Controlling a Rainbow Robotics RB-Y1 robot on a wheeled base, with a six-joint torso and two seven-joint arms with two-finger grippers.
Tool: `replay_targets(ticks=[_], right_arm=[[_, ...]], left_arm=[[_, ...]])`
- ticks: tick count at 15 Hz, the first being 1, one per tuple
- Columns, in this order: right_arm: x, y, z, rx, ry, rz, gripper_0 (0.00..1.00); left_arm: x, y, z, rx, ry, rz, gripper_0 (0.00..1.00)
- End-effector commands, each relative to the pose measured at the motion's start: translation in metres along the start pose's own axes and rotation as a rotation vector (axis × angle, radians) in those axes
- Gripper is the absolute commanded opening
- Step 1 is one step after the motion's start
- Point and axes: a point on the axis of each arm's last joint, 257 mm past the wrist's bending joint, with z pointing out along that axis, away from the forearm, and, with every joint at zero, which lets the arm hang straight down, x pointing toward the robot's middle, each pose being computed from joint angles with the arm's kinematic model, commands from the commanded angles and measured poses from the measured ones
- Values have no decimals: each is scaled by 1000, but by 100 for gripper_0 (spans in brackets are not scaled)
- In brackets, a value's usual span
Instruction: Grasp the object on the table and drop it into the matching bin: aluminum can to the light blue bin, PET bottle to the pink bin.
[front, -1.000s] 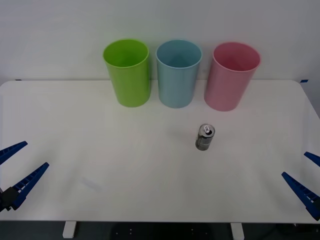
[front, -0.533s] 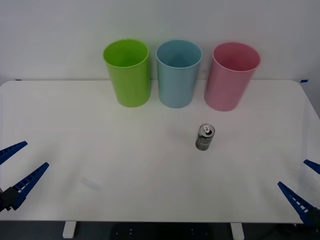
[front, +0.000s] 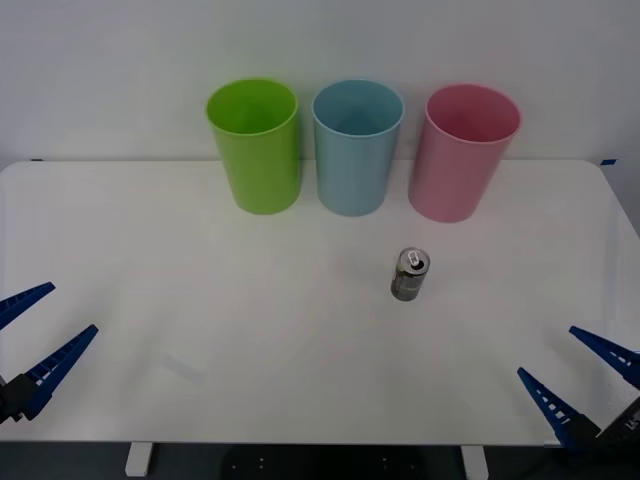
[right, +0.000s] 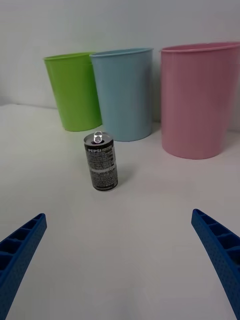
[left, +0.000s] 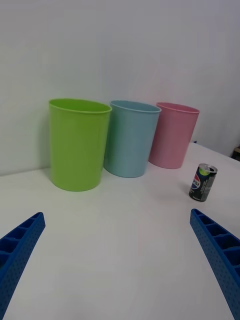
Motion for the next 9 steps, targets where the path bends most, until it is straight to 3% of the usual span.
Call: replay_targets(ticks=[1, 9], right_arm=[[6, 5, 15, 4, 4, 4, 100], [16, 17, 63, 28, 14, 4, 100]], left_arm=[[0, 0, 0, 0, 0, 0, 100], [0, 0, 0, 0, 0, 0, 100]])
